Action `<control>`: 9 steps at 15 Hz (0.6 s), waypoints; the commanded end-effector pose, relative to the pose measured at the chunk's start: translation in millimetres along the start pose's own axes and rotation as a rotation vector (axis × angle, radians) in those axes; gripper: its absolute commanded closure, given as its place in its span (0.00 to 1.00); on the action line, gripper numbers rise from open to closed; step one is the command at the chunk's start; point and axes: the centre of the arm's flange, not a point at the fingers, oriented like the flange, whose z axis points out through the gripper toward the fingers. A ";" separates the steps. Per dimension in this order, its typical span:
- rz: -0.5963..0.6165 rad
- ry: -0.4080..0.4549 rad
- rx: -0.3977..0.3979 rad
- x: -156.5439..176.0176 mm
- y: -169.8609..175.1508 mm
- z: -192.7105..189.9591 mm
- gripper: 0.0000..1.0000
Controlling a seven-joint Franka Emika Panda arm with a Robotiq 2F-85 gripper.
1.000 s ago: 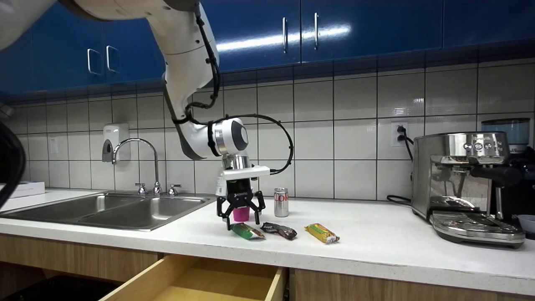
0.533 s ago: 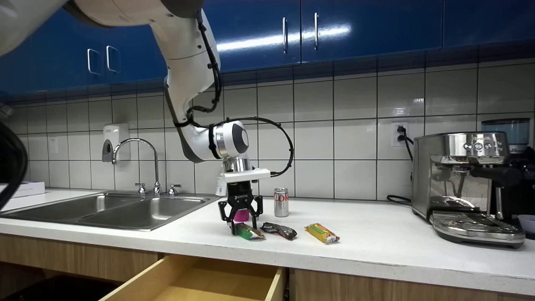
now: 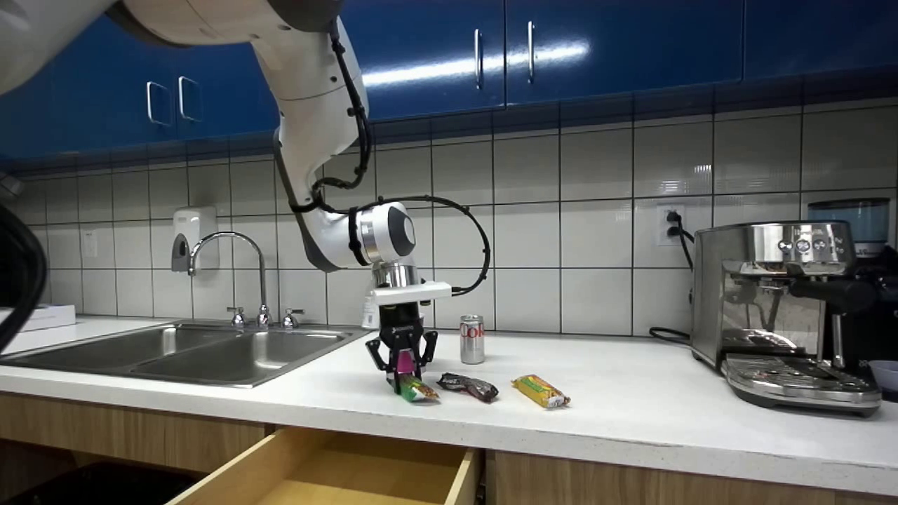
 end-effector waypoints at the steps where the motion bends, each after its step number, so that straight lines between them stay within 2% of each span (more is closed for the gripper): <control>1: -0.016 0.018 -0.008 -5.2 1.9 -12.4 0.84; 9: -0.032 0.029 -0.020 -32.0 -22.8 -26.9 0.84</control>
